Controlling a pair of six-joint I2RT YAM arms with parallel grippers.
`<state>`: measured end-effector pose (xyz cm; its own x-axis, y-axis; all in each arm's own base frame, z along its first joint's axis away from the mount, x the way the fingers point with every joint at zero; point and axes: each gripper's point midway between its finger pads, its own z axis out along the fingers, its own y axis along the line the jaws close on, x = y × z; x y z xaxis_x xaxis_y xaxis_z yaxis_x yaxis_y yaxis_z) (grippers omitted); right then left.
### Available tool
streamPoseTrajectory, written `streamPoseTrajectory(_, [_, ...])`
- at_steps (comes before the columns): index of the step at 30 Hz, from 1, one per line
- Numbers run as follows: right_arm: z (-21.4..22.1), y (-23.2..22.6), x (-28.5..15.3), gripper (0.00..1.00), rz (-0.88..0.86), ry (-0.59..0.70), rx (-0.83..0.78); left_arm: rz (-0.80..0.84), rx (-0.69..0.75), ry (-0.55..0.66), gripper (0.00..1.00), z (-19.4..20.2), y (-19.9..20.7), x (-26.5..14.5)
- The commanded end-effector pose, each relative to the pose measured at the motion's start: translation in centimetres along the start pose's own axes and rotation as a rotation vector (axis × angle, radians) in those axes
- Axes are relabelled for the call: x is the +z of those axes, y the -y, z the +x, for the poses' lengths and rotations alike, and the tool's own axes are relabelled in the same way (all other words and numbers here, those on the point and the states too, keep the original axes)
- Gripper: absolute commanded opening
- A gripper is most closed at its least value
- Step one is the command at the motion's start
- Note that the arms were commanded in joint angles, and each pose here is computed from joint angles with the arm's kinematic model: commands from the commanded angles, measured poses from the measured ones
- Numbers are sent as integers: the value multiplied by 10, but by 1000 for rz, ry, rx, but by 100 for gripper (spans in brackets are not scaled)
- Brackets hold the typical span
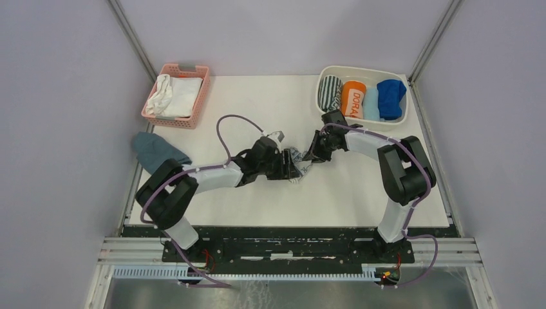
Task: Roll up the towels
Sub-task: Roll the towel at the center of the board.
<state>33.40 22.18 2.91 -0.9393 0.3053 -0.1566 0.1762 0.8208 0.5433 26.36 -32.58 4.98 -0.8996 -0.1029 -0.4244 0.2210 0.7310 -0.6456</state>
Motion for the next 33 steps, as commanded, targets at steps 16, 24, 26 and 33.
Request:
streamPoseTrajectory(16, [10,11,-9,8,202,-53,-28,-613,994,314,79,3,44,10])
streamPoseTrajectory(24, [9,-1,-14,13,154,-50,-39,-686,1045,227,58,18,18,31])
streamPoseTrajectory(26, [7,-10,-17,17,112,-35,-58,-652,1022,213,46,20,19,29])
streamPoseTrajectory(33, [-12,-36,-40,42,-53,87,-110,-231,692,128,11,18,37,17])
